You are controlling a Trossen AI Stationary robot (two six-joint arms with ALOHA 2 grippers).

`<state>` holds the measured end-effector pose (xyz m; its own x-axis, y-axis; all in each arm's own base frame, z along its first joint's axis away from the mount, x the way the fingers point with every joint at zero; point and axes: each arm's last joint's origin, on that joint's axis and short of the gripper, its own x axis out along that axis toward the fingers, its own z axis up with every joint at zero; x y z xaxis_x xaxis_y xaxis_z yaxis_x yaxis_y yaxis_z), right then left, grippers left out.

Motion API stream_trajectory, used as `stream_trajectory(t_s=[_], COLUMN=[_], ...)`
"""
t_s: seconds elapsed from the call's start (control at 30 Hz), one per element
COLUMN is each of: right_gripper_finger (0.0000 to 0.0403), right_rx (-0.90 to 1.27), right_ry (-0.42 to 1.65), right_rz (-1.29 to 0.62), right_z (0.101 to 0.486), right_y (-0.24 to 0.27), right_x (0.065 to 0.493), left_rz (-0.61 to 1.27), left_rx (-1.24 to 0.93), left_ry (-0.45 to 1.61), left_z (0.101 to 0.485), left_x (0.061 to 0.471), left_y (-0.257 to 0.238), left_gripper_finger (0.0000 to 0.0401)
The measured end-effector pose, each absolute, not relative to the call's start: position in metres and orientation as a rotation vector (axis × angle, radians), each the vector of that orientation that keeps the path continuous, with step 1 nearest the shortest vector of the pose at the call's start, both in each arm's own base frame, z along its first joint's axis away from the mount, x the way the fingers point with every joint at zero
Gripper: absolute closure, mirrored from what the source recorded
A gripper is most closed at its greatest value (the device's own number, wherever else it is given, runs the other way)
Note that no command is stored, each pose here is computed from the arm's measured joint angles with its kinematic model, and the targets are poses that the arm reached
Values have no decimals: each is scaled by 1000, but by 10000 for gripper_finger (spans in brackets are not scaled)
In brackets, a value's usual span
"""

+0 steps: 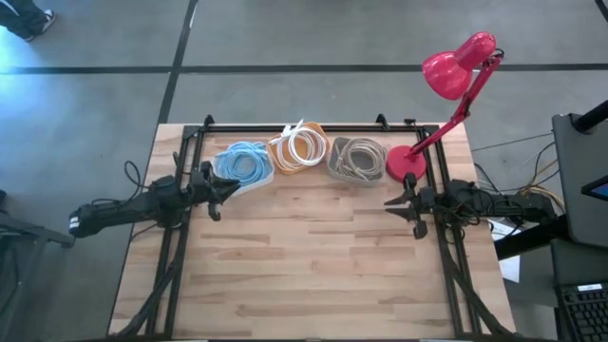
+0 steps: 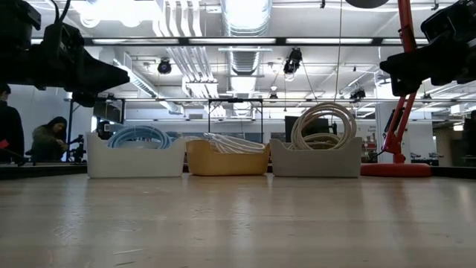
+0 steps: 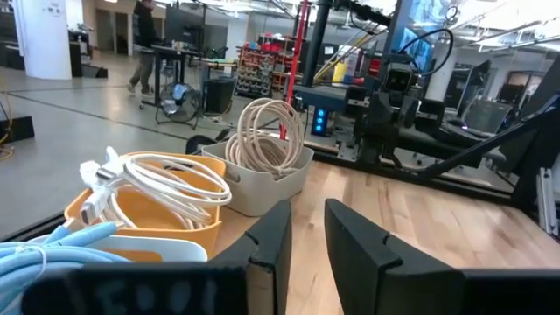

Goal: Pick & Place USB Port
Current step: Return to Home Position

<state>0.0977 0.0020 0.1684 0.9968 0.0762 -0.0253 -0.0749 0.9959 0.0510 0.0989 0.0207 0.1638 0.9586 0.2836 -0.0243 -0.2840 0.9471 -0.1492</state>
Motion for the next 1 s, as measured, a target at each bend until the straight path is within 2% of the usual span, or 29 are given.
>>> stream_trajectory(t_s=[0.3, 0.77, 1.0], right_gripper_finger=[317, 339, 335], right_rx=[50, 51, 52], right_ry=[27, 27, 27], right_rz=[76, 76, 75], right_z=[168, 168, 168], right_y=[2, 2, 2], right_x=[98, 98, 98], left_rz=[291, 292, 292], left_rx=[-154, -154, -154], left_ry=[-2, -6, -7], left_z=[164, 164, 165], left_x=[99, 99, 99], left_y=[21, 21, 21], left_gripper_finger=[325, 324, 321])
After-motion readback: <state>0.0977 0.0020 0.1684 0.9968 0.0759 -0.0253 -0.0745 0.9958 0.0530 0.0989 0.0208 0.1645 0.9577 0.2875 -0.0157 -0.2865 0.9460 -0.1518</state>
